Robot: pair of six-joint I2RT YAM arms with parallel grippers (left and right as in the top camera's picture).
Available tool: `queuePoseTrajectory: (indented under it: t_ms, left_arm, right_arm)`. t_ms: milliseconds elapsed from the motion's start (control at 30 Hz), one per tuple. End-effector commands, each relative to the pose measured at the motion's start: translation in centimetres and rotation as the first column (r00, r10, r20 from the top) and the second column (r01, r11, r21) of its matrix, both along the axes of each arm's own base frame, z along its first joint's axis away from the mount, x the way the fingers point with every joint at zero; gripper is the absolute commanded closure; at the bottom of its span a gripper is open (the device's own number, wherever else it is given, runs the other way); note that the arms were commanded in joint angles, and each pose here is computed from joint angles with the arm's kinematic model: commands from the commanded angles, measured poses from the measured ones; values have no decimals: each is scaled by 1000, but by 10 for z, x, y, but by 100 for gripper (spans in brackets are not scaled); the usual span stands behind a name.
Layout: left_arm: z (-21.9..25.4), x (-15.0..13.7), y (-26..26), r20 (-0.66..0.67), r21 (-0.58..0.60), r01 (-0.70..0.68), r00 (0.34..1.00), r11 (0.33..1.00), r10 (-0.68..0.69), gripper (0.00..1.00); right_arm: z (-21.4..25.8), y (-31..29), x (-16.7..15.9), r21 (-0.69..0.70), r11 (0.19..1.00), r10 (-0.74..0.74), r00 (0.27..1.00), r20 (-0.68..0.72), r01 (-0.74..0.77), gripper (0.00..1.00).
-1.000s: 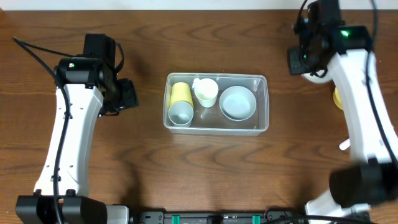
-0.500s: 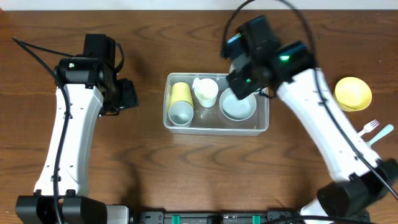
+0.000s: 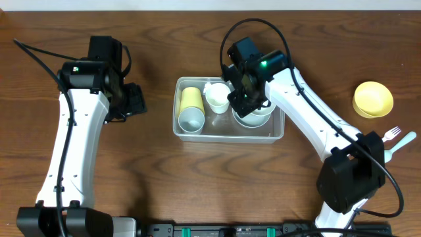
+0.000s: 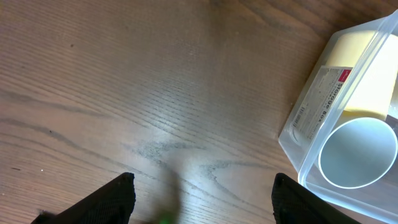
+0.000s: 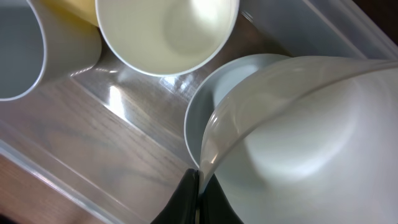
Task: Pack container
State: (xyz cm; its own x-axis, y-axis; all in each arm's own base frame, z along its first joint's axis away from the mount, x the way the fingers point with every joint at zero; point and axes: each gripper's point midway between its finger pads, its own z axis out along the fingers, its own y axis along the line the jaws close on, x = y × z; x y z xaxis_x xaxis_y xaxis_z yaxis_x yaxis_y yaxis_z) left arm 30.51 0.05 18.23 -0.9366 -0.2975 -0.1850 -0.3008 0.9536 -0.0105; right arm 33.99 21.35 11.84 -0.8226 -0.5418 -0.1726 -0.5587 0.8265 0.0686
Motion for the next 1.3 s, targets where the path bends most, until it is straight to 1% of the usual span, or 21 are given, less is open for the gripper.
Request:
queuePoseTrajectory:
  t_ms: [0, 33, 100, 133, 400, 567, 667, 733, 767, 800, 833, 867, 900, 967, 1000, 1033, 1100, 1133, 1167, 1267]
  left_arm:
    - [-2, -1, 1, -9, -3, 0, 1000, 1000, 0, 29]
    - [-2, -1, 1, -9, -3, 0, 1000, 1000, 0, 29]
    - [-2, -1, 1, -10, -3, 0, 1000, 1000, 0, 29]
    - [-2, -1, 1, -9, -3, 0, 1000, 1000, 0, 29]
    - [-2, -1, 1, -10, -3, 0, 1000, 1000, 0, 29]
    - [-2, -1, 1, -9, -3, 0, 1000, 1000, 0, 29]
    - [-2, -1, 1, -9, -3, 0, 1000, 1000, 0, 29]
    - [-2, -1, 1, -9, -3, 0, 1000, 1000, 0, 29]
    - [-2, -1, 1, -9, -3, 0, 1000, 1000, 0, 29]
    - [-2, -1, 1, -9, -3, 0, 1000, 1000, 0, 29]
    - [-2, -1, 1, -9, -3, 0, 1000, 1000, 0, 29]
    - [-2, -1, 1, -9, -3, 0, 1000, 1000, 0, 29]
    - [-2, -1, 1, -9, -3, 0, 1000, 1000, 0, 29]
    - [-2, -1, 1, -10, -3, 0, 1000, 1000, 0, 29]
    - [-2, -1, 1, -10, -3, 0, 1000, 1000, 0, 29]
    - [-2, -1, 1, -10, -3, 0, 1000, 1000, 0, 29]
    - [-2, -1, 1, -10, -3, 0, 1000, 1000, 0, 29]
    - [-2, -1, 1, -10, -3, 0, 1000, 1000, 0, 29]
    - [-2, -1, 1, -9, -3, 0, 1000, 1000, 0, 29]
    - [-2, -1, 1, -9, -3, 0, 1000, 1000, 0, 29]
  right_arm:
    - [2, 2, 0, 10, 1000, -8, 1000, 6, 8, 97]
    - [2, 2, 0, 9, 1000, -8, 1000, 5, 8, 96]
    - [2, 2, 0, 8, 1000, -8, 1000, 3, 8, 79]
    - [2, 2, 0, 7, 1000, -8, 1000, 2, 8, 77]
    - [2, 1, 0, 3, 1000, -9, 1000, 3, 9, 77]
    - [3, -5, 6, -29, 999, -22, 999, 36, 23, 81]
    - [19, -18, 20, -56, 992, -103, 989, 103, 109, 80]
    - [40, -30, 31, -45, 982, -173, 971, 163, 183, 77]
    - [55, -38, 38, -28, 976, -204, 959, 197, 214, 73]
    - [71, -48, 46, -5, 967, -245, 941, 235, 253, 53]
    - [87, -60, 53, 22, 956, -289, 920, 266, 294, 41]
    - [101, -74, 60, 53, 941, -335, 896, 292, 335, 34]
    - [112, -88, 65, 76, 925, -378, 872, 310, 373, 31]
    - [131, -127, 75, 116, 876, -478, 810, 341, 468, 21]
    - [136, -149, 79, 128, 846, -526, 776, 347, 517, 19]
    - [137, -169, 81, 132, 822, -562, 751, 347, 554, 16]
    - [133, -214, 83, 123, 758, -639, 691, 337, 640, 6]
    - [128, -236, 82, 114, 724, -674, 662, 328, 680, 3]
    - [122, -257, 81, 103, 688, -707, 632, 317, 718, 2]
    - [101, -302, 76, 91, 606, -780, 569, 261, 790, 3]
